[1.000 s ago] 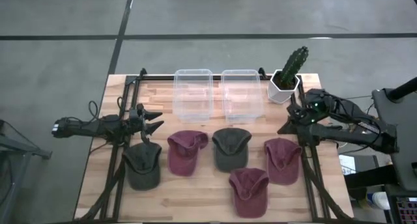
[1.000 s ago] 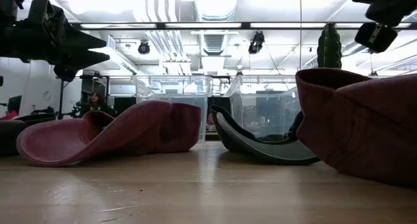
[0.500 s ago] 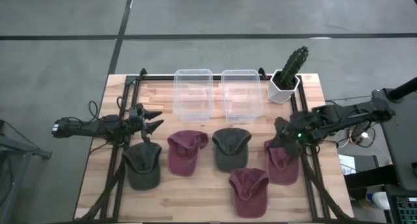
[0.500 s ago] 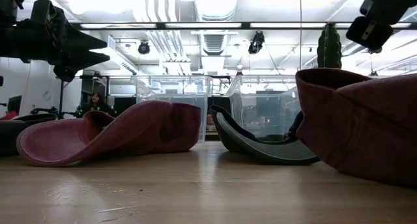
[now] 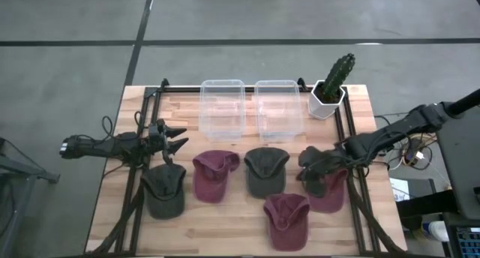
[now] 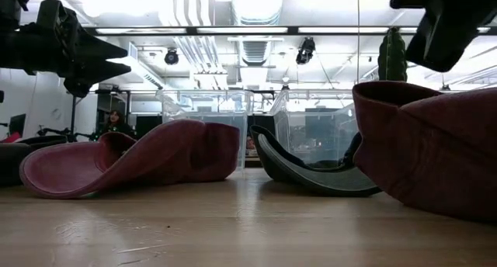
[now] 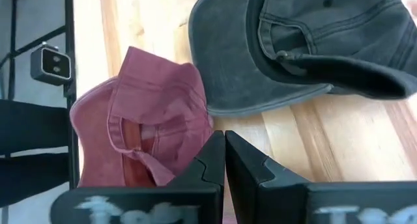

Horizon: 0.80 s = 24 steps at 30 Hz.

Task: Pick & Place hat
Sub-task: Put the right black cap into the right transparent bin

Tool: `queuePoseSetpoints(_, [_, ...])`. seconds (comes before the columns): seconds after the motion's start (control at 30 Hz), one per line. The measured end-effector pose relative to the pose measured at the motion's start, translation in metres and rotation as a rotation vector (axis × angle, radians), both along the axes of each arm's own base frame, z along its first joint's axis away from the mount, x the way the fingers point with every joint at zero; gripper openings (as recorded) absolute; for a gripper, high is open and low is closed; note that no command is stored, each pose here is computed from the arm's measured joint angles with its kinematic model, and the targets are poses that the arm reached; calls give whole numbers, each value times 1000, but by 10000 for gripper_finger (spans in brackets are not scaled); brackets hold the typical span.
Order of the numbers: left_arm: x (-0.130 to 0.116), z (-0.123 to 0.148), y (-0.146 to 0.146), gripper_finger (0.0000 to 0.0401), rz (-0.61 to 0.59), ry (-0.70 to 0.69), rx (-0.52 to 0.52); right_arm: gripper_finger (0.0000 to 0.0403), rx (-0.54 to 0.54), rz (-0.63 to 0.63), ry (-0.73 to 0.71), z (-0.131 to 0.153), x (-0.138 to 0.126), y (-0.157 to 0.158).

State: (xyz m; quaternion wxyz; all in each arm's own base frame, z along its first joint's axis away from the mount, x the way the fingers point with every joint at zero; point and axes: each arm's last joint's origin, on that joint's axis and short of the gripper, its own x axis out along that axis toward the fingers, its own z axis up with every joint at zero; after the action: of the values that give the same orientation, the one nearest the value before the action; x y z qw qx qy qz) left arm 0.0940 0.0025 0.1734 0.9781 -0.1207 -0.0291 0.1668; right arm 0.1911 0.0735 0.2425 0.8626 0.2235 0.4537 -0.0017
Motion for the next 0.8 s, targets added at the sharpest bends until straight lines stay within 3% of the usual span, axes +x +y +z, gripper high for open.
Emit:
queuePoseSetpoints(0.27, [0, 0, 0, 208, 0, 1, 2, 34, 54, -155, 42, 3, 23, -7])
queuePoseSetpoints(0.8, [0, -1, 0, 208, -1, 6, 3, 210, 208, -466, 204, -20, 44, -5])
